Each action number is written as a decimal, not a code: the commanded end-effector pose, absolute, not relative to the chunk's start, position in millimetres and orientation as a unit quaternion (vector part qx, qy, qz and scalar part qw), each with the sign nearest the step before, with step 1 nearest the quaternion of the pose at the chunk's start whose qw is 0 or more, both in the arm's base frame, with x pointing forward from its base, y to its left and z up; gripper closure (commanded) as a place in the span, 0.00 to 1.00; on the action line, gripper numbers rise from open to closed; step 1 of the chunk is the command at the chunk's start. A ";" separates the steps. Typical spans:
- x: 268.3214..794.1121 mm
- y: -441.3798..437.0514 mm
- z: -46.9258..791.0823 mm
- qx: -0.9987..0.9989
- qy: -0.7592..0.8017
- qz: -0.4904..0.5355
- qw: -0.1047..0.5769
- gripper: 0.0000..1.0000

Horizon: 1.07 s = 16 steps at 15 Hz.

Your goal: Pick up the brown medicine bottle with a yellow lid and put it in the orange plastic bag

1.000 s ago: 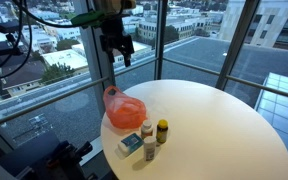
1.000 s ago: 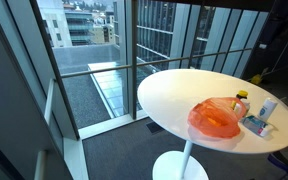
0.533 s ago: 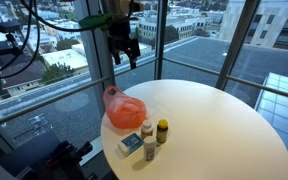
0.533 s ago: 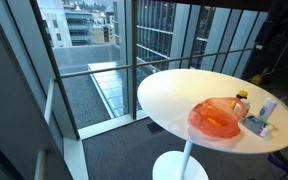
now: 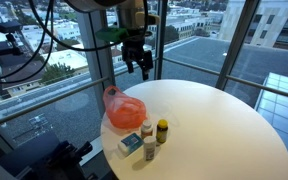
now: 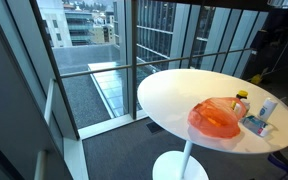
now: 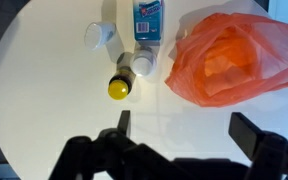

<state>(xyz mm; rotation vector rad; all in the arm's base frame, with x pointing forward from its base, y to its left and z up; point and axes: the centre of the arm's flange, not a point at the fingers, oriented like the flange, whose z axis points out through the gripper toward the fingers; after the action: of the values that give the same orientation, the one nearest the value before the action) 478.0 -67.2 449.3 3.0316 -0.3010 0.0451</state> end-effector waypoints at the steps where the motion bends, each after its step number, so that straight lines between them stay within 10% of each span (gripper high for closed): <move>1: 498.7 -96.1 431.2 0.990 -0.133 0.022 0.048 0.00; 16: 529.7 -176.9 333.2 0.970 -0.241 0.039 0.007 0.00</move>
<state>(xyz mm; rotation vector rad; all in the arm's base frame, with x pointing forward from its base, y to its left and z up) 520.9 -165.7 340.6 3.0517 -0.6972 0.1016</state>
